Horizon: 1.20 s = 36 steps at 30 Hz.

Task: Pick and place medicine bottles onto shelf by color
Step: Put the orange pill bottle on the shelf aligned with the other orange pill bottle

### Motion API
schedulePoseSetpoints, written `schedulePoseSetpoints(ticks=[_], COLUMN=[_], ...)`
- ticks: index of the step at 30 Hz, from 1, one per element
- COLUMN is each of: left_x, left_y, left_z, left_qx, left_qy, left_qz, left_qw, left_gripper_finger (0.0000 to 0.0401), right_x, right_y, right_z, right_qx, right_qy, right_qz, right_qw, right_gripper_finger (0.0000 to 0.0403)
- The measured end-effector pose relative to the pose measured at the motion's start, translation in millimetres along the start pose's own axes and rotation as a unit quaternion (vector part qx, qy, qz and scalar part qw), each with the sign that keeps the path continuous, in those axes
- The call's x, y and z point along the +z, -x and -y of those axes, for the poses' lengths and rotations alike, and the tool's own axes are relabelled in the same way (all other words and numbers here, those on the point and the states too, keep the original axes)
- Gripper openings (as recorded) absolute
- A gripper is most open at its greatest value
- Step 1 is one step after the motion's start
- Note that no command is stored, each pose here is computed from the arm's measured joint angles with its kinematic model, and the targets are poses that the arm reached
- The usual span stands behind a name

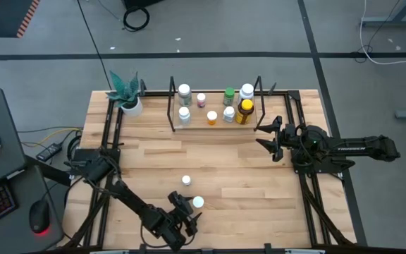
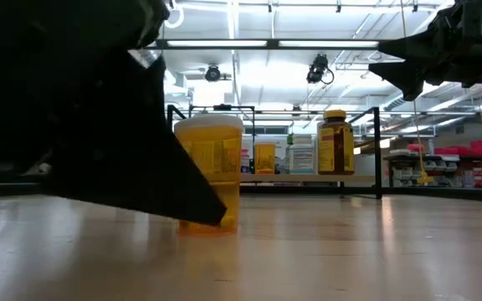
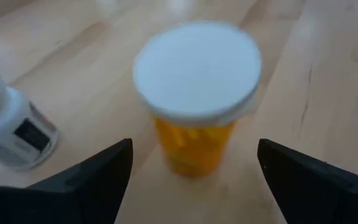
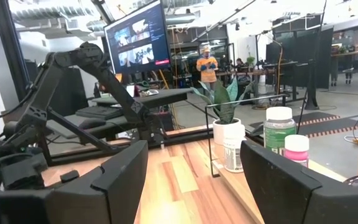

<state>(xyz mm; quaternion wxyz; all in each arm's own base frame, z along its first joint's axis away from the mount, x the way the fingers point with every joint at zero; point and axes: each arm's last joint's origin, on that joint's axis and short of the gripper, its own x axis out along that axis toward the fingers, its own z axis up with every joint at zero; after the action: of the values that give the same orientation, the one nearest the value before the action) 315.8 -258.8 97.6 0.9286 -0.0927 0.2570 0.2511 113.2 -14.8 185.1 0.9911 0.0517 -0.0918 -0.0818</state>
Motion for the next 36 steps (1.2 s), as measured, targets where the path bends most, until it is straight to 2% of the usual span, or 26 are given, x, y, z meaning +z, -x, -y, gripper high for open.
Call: schedulePoseSetpoints(ticks=[9, 29, 36], left_x=[1.3, -0.9, -1.0], left_y=[-2.7, -10.3, -10.3], left_z=[1.7, 0.5, 0.5], left_qx=[0.011, 0.031, 0.031], left_qy=[-0.004, -0.001, -0.002], left_qz=[0.037, 0.064, 0.064], left_qw=[0.999, 0.997, 0.997], left_gripper_finger=[0.0313, 0.021, 0.0199], right_x=[0.1, -0.1, -0.1], right_y=[0.0, 0.0, 0.0], right_z=[0.0, 0.0, 0.0], right_qx=[0.0, 0.0, 0.0], right_qy=[0.0, 0.0, 0.0], right_qz=[0.0, -0.001, -0.001], right_qw=[1.0, 1.0, 1.0], right_gripper_finger=[0.0265, 0.0265, 0.0265])
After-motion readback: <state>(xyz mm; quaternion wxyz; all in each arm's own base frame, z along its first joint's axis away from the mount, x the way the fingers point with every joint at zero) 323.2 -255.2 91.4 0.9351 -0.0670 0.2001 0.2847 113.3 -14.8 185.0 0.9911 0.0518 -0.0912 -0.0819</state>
